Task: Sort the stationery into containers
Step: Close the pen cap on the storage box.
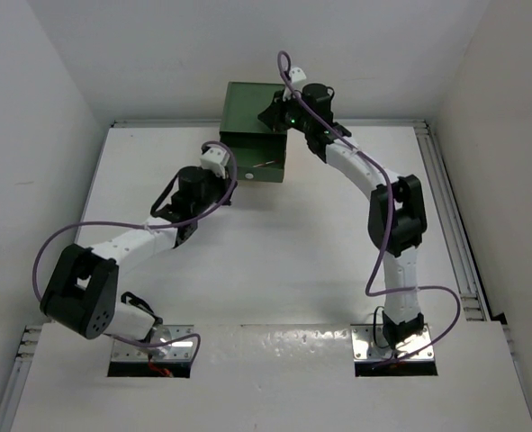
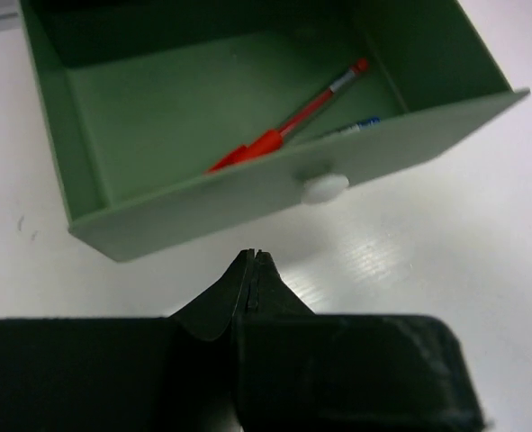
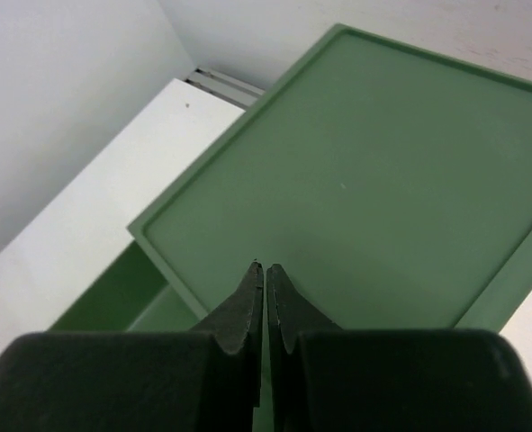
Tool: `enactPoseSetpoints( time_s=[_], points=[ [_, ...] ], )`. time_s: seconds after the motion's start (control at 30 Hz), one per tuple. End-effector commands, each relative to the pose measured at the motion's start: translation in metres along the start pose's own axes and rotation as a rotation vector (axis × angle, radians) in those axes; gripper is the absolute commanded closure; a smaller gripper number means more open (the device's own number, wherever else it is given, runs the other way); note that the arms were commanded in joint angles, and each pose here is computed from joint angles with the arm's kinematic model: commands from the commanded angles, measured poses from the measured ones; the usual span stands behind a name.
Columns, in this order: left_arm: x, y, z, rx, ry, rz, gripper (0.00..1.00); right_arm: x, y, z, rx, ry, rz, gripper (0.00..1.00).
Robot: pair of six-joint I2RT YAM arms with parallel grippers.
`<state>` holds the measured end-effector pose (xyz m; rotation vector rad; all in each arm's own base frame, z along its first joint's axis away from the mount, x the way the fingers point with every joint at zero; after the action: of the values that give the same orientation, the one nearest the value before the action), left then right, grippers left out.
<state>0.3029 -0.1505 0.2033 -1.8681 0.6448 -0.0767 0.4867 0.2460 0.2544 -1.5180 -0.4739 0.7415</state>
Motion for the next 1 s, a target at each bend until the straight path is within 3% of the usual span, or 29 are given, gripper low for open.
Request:
enactPoseSetpoints(
  time_s=[0.0, 0.33, 0.97],
  points=[
    [0.011, -0.031, -0.011, -0.011, -0.001, -0.137, 1.00, 0.003, -0.020, -0.002, -0.063, 0.018, -0.063, 0.98],
    [0.042, -0.037, -0.010, 0.029, -0.019, -0.170, 1.00, 0.000, 0.001, 0.005, -0.019, -0.055, 0.028, 0.99],
    [0.104, -0.059, -0.013, 0.051, 0.004, -0.203, 1.00, -0.009, 0.010, -0.009, 0.049, -0.061, 0.061, 0.97]
  ],
)
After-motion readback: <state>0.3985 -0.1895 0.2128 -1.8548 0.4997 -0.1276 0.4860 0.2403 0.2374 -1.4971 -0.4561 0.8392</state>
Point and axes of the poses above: each gripper's point midway between its finger pads, its own x axis out along the fingers, its own z axis along the line the jaws close on, y = z × x, the point moved 10 cm from there along -x, back along the fingers, and after that the axes turned 15 degrees about -x, right-handed, at the moved point
